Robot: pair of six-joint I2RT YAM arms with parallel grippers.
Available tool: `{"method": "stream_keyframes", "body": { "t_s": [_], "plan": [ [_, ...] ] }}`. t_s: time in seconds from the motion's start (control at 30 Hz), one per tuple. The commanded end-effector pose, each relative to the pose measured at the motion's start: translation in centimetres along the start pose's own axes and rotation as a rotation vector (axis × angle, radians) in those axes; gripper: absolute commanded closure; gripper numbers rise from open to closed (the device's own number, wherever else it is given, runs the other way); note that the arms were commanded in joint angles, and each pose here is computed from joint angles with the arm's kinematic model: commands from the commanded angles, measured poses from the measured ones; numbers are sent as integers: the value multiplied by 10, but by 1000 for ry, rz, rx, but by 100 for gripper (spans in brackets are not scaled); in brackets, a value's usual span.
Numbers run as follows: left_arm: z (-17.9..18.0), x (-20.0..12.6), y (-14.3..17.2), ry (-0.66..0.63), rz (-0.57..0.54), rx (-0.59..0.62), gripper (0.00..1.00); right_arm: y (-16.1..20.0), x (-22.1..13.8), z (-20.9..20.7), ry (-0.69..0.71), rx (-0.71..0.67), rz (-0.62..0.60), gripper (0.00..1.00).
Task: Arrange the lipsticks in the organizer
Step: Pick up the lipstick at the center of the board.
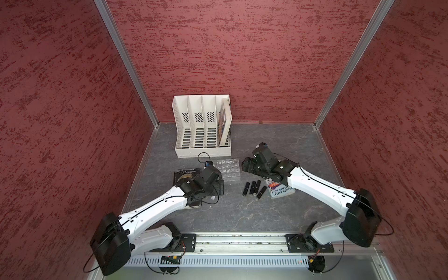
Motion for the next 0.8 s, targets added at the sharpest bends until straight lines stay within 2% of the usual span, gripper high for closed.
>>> {"method": "stream_keyframes", "body": {
  "t_s": [0.0,0.07,0.33,0.43,0.53,0.77],
  "plan": [
    [16,20,14,74,159,-118,33,3,9,16,-68,2,42,19],
    [21,27,17,76,198,-140,38,5,11,16,-79,14,47,20],
    [13,42,27,46,257,-105,36,5,17,18,-84,16,52,21],
    [16,45,28,-15,272,-104,37,6,17,21,-94,13,56,22],
    [16,44,29,-67,265,-94,39,7,17,19,-91,14,52,22],
    [11,55,32,-93,302,-67,46,10,20,18,-94,22,57,22]
  ]
}}
Point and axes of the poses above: each gripper's point midway between its finger pads, its own x axis out along the fingers, its own z axis along the line the jaws close on, y = z × x, the point moved 4 cm from there along -x, back along the fingers, and after that the axes turned 2 degrees about x, right-handed, at the moved point
